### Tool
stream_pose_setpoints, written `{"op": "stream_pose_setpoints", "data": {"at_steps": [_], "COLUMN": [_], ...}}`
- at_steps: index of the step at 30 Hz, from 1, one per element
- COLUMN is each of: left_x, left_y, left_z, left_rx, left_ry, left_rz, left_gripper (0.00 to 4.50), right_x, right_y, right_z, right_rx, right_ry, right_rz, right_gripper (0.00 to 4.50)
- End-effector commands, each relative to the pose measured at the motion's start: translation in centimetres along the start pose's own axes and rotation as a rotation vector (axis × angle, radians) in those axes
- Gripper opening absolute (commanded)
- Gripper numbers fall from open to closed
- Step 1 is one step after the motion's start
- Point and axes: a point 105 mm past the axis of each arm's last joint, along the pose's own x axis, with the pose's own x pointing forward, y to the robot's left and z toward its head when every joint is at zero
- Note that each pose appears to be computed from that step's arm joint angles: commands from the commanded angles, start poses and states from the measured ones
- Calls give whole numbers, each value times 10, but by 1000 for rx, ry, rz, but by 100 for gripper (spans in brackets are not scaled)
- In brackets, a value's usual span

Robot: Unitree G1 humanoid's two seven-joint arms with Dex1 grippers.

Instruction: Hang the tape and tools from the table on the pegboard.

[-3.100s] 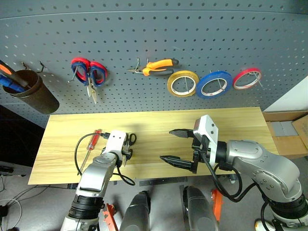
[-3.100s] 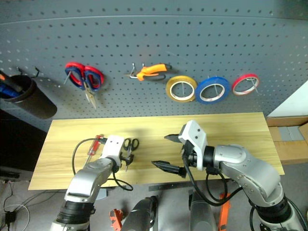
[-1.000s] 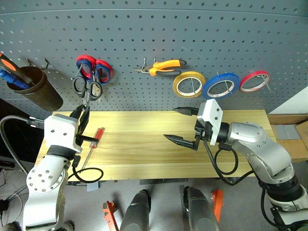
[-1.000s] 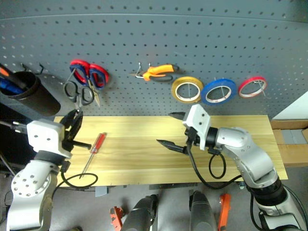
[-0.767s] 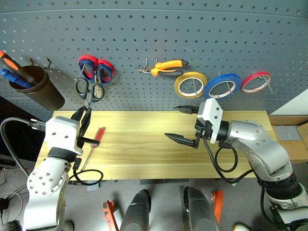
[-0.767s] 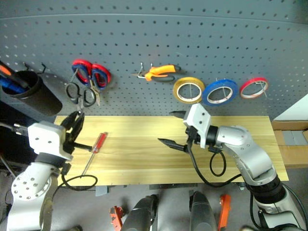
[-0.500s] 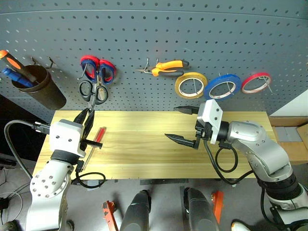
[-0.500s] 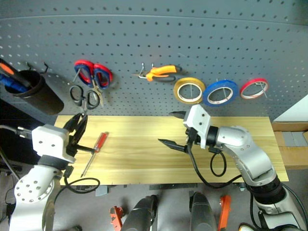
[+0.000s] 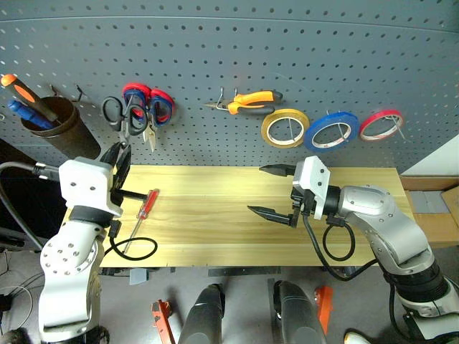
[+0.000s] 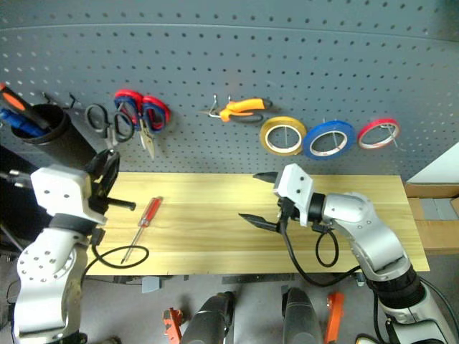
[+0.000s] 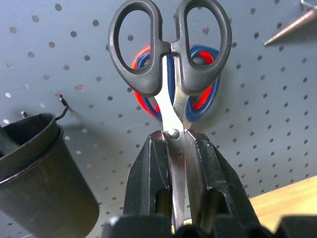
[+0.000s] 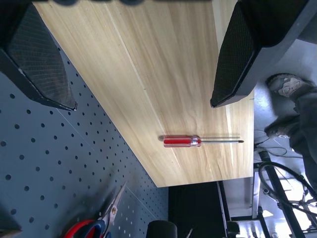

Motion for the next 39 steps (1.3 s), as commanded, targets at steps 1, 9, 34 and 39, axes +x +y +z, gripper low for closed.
{"op": "stream_pose_setpoints", "data": {"at_steps": [1, 9, 34, 39], "left_x": [7, 12, -7, -26], "left_y": [1, 4, -7, -6], "left_z": [-3, -16, -79, -122], "left_rx": [1, 5, -140, -106], "left_ry": [16, 60, 347, 579], "left_rz": [-28, -23, -77, -83], "left_gripper": [10, 10, 389, 389], "right_x": [-1, 0, -5, -6], "right_y": [3, -1, -17, -12], "right_z": [12, 23, 73, 70], "right_rx": [-28, -25, -55, -48], "right_ry": [-41, -95, -356, -339], "right_rz": [6, -26, -196, -184], "right_gripper": [450, 450, 450, 450]}}
